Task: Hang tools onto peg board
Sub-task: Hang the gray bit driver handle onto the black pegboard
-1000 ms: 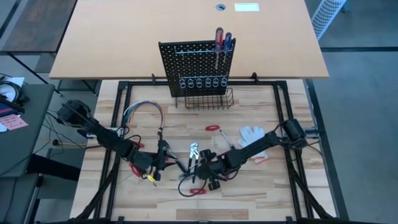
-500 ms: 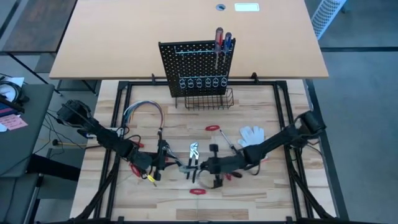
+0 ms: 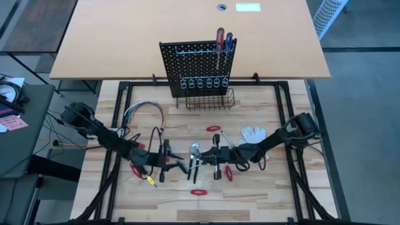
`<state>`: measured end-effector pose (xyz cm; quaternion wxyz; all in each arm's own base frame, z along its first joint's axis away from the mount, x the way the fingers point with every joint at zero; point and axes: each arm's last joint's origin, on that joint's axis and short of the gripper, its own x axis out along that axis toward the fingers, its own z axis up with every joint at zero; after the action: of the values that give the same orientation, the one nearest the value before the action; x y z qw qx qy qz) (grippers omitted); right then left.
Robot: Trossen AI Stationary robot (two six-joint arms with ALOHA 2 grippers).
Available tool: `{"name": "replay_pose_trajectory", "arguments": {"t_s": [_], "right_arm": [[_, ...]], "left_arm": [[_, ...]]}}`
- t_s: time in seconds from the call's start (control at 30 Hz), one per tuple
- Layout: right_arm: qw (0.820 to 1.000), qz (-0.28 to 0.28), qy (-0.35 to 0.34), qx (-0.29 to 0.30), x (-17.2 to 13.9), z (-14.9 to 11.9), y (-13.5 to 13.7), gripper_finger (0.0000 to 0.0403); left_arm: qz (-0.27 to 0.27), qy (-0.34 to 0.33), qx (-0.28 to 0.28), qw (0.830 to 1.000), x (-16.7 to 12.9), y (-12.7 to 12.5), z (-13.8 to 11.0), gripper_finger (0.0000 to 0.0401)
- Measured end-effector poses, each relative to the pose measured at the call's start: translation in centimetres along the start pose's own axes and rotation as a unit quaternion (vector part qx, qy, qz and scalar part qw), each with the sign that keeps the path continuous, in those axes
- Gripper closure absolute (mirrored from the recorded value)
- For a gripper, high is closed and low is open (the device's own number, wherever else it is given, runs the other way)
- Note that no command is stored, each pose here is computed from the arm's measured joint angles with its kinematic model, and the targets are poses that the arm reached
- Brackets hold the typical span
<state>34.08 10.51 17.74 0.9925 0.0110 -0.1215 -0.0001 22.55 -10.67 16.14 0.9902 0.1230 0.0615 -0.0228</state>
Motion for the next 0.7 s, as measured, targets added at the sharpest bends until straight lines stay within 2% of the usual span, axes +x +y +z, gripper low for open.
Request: {"name": "replay_pose_trajectory", "arguments": {"t_s": [0.13, 0.2, 0.27, 0.5, 0.7], "right_arm": [[1.0, -0.003, -0.008, -0.005, 0.9, 0.5, 0.1, 0.0393], [1.0, -0.004, -0.019, -0.016, 1.2, 0.8, 0.1, 0.0392], [0.999, -0.005, -0.025, -0.025, 1.5, 1.1, 0.2, 0.0392], [0.999, -0.009, -0.035, -0.037, 2.2, 1.7, 0.1, 0.0391], [0.998, -0.009, -0.04, -0.043, 2.4, 1.9, 0.2, 0.0391]], "left_arm": [[0.017, -0.015, -0.008, 1.0, 0.7, 0.8, -0.2, 0.0299], [0.009, -0.022, -0.007, 1.0, 1.1, 1.3, -0.3, 0.0287], [-0.007, -0.03, -0.009, 0.999, 1.6, 1.8, -0.2, 0.0268], [-0.01, -0.04, -0.017, 0.999, 4.2, 3.0, 0.4, 0.0196], [-0.004, -0.061, -0.019, 0.998, 5.3, 3.2, 1.6, 0.0182]]}}
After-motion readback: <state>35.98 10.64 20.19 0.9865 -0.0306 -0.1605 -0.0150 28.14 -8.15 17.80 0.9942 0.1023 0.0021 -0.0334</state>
